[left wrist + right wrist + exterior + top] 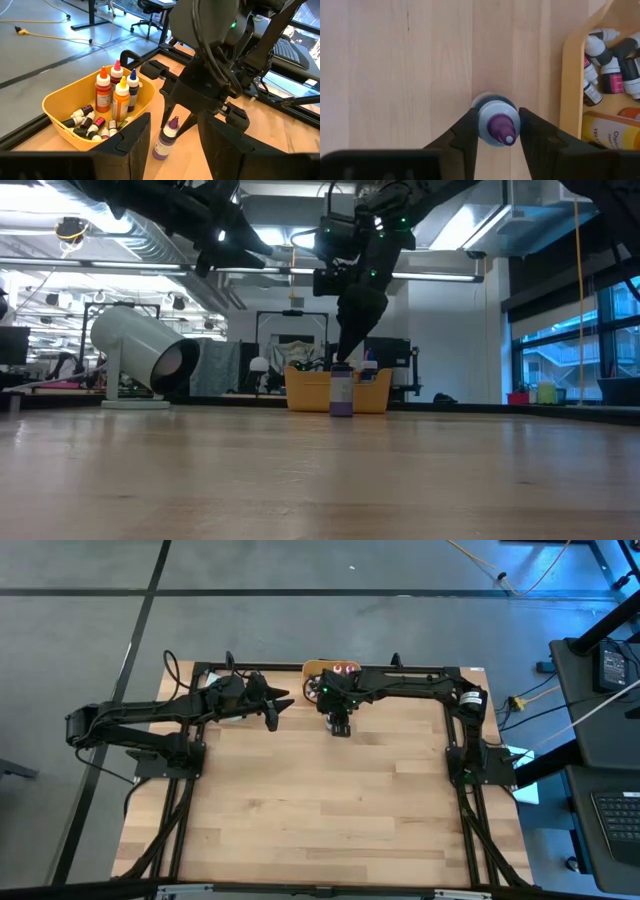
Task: Pick & Place food coloring
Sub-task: Put the violet food coloring bottle into the yellow bin
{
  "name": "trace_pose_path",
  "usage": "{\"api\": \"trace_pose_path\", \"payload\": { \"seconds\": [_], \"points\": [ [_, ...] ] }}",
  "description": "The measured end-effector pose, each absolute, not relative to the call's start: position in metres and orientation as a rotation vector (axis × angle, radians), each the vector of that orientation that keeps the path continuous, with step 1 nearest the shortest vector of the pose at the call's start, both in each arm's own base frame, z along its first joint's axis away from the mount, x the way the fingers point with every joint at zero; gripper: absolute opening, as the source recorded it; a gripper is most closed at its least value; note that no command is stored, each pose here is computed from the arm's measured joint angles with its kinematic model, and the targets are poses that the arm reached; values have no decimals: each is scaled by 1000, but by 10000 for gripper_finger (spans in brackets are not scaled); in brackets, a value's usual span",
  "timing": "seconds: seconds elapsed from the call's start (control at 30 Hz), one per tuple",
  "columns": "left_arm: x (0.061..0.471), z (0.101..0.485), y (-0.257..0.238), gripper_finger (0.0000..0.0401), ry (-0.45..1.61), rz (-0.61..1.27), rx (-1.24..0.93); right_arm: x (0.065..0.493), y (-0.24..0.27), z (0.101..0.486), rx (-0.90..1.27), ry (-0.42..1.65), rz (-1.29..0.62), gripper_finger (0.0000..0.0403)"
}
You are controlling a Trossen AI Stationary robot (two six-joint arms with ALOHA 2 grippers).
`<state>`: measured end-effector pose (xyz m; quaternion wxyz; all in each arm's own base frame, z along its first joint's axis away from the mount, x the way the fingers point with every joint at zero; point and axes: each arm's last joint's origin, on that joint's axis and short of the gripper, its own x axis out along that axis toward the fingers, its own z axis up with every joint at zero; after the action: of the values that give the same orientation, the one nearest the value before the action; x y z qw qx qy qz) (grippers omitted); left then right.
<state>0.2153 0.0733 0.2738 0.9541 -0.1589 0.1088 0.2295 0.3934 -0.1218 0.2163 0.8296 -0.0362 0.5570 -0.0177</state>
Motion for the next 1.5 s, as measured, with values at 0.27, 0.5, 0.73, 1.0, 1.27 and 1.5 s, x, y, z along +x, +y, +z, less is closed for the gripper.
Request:
{"api": "trace_pose_path", "payload": {
  "seconds": [0.27,0.5,0.73,1.0,1.27,1.5],
  "points": [
    [215,274,73,163,221,466,-323,393,-122,217,-84,1184,-54,124],
    [215,274,73,161,221,466,-322,391,-129,262,-58,1153,-95,119],
    [215,273,73,163,234,468,-324,382,-157,318,-17,1077,-188,121],
    [214,269,73,161,272,476,-326,366,-179,316,52,1140,-247,119],
    [213,269,74,163,270,522,-304,362,-184,296,60,1198,-286,119],
    [213,269,74,161,272,521,-293,367,-187,267,42,1164,-310,122]
  ]
}}
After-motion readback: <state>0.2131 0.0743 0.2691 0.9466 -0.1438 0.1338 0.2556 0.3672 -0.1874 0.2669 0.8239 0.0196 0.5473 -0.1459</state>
